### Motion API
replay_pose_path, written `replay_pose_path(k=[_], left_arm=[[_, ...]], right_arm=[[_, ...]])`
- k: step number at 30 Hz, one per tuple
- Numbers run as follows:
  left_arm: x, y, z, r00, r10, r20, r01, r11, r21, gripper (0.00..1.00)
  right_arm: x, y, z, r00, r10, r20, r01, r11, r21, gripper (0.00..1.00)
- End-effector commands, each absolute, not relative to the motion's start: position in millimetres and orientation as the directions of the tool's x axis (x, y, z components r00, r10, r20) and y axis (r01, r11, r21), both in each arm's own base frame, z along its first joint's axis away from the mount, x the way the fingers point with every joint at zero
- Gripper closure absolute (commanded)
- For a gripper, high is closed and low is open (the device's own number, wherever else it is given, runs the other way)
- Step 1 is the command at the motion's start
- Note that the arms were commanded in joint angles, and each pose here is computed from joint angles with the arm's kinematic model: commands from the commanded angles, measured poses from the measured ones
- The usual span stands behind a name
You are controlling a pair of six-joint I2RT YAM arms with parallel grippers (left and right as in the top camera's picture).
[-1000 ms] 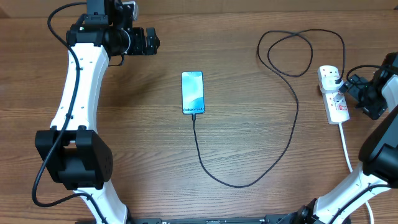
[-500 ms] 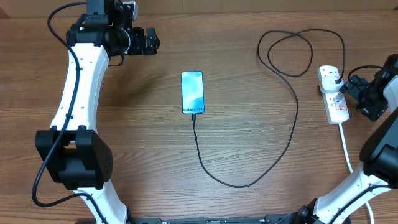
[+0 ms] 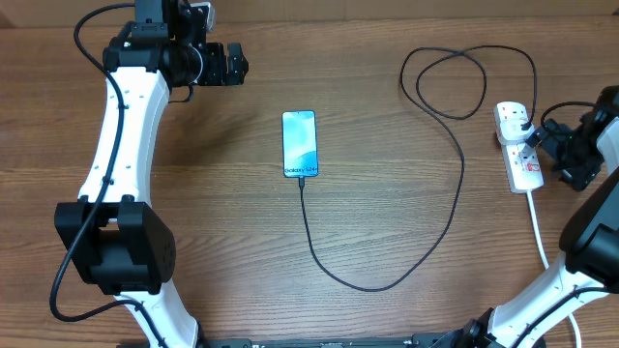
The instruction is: Plug charger to phone and switch on socket
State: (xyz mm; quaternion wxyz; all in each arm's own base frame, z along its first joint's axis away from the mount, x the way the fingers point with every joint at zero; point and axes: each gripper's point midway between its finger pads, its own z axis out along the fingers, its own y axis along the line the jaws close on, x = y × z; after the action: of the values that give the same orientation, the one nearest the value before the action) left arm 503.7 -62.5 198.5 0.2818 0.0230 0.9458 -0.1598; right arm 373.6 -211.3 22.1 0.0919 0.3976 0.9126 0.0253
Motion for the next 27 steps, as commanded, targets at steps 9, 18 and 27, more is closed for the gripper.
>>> replay_pose_path(k=[9, 18, 27], left_arm=[[504, -65, 195, -0.84, -0.017, -0.543, 0.157, 0.95, -0.271, 0.01], [504, -65, 195, -0.84, -0.017, -0.542, 0.157, 0.95, -0.271, 0.0], [504, -65, 195, -0.84, -0.016, -0.543, 0.157, 0.95, -0.271, 0.01]], right_arm=[[357, -219, 158, -0.54, 0.757, -0.369, 0.757, 0.628, 0.181, 0.0], [312, -139, 240, -0.588, 0.708, -0.392, 0.657, 0.7, 0.279, 0.0], [271, -33, 283, -0.626, 0.658, -0.418, 0.532, 0.753, 0.387, 0.0]])
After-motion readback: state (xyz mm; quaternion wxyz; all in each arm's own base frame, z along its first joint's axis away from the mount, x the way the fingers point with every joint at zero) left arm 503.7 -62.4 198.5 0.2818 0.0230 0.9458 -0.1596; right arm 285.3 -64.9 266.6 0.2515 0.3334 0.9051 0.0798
